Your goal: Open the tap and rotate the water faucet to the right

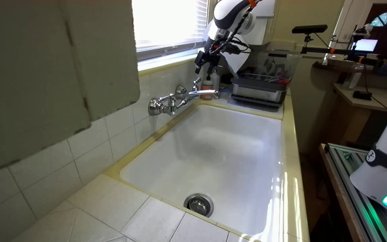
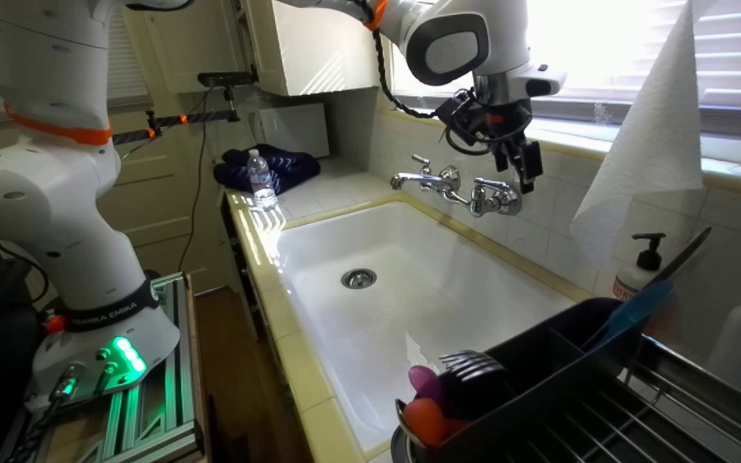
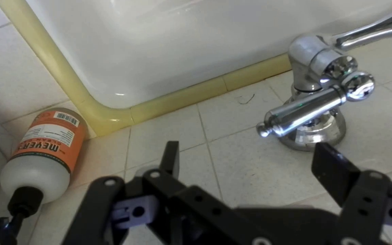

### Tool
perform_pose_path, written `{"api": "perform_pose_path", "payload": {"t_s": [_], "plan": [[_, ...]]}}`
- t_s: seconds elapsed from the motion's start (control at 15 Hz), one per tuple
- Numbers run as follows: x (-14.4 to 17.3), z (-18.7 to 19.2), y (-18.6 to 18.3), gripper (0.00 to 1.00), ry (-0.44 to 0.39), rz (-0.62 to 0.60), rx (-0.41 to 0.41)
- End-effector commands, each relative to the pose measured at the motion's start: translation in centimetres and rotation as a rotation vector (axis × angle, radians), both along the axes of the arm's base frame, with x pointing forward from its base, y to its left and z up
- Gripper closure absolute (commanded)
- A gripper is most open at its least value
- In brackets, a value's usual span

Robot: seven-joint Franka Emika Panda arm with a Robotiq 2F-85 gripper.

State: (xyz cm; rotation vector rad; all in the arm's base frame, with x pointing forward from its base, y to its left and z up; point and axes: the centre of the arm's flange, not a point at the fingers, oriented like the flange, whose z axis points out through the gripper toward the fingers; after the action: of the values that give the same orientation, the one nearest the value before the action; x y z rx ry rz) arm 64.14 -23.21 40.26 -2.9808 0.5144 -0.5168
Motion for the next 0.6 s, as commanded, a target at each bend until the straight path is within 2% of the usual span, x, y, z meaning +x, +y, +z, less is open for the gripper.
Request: {"api": "perform_pose_path", "payload": {"t_s": [0.0,0.27,0.53], "plan": [[1.7,-1.5,-0.9,0.0,-0.037,0.023,0.01],[2.2,-2.5,-1.2,0.0,-0.028,0.047,0.008],[2.2,-3.1,-1.2,0.0,0.027,0.073,-0.012]]}}
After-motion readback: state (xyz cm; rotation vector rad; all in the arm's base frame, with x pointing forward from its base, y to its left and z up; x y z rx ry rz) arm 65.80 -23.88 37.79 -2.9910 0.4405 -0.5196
